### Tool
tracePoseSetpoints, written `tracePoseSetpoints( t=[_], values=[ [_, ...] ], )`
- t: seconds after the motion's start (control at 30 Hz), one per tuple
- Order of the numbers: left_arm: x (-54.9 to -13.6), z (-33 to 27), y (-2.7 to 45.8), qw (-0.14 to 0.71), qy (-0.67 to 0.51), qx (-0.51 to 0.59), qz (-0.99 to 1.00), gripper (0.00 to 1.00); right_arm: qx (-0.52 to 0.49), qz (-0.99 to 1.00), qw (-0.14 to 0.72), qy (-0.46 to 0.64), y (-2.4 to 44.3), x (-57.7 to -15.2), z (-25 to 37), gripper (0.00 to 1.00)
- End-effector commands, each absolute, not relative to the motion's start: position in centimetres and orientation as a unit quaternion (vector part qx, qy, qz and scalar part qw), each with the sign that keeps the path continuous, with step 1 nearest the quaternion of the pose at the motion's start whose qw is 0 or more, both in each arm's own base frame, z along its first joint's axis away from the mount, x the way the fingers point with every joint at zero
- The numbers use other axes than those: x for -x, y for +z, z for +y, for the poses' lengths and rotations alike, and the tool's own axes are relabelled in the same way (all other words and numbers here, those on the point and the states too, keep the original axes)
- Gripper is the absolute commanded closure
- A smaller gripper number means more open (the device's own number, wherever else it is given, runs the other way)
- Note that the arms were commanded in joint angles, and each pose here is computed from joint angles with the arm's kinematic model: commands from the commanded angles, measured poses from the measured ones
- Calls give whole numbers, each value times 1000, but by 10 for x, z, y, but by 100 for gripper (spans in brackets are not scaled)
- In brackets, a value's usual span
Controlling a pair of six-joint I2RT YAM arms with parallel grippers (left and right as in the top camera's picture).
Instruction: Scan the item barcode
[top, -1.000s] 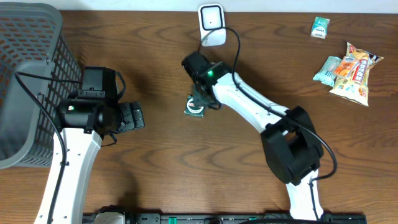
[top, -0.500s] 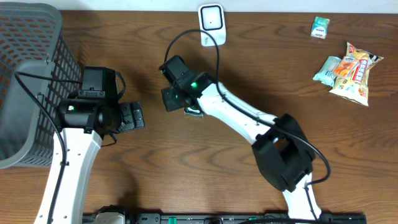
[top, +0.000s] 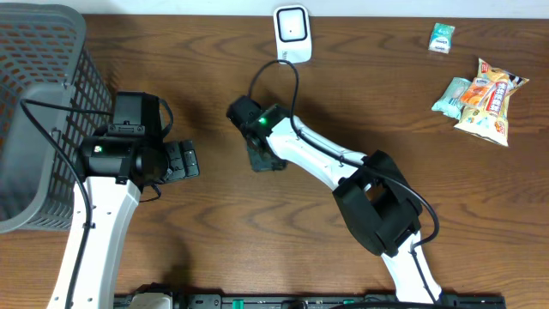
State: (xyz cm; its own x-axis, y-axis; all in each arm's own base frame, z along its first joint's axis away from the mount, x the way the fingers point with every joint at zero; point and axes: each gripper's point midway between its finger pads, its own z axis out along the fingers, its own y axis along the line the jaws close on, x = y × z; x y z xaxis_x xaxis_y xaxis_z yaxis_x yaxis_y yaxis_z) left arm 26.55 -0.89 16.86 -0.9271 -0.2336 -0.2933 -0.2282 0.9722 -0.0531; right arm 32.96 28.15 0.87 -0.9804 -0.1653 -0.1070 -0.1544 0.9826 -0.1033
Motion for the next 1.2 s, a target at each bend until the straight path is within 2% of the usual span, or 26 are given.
tracePoseSetpoints(
  t=[0.0, 0.13, 0.3, 0.43, 0.53, 0.6, 0.67, 0.8, 0.97, 1.03, 1.17],
  values=[
    [-264, -9, 166, 146, -6, 121, 982, 2, 24, 990, 67, -122, 15, -332, 245, 99],
    [-264, -9, 166, 146, -6, 121, 982, 2, 26, 983, 50, -177, 31, -322, 215, 99],
    [-264, -9, 166, 146, -6, 121, 982, 2, 16, 976, 91, -197, 71, -331, 195, 99],
    [-264, -9, 166, 146, -6, 121, 982, 3, 0, 982, 148, -118, 102, -352, 212, 88],
    [-264, -9, 166, 146, -6, 121, 982, 2, 56, 983, 177, -1, 117, -368, 257, 89],
    [-264, -9, 166, 146, -6, 121, 982, 2, 105, 972, 196, 74, 123, -378, 292, 86],
    [-264, -9, 166, 146, -6, 121, 982, 2, 129, 963, 210, 107, 122, -385, 312, 86],
    [-264, -9, 166, 146, -6, 121, 982, 2, 131, 963, 210, 106, 97, -394, 324, 89],
    [-264, -9, 166, 146, -6, 121, 982, 2, 133, 974, 167, 78, 46, -391, 320, 94],
    [-264, -9, 166, 146, -6, 121, 982, 2, 132, 978, 145, 64, 30, -386, 313, 99],
    [-264, -9, 166, 146, -6, 121, 982, 2, 128, 986, 107, 26, 17, -374, 293, 99]
  ],
)
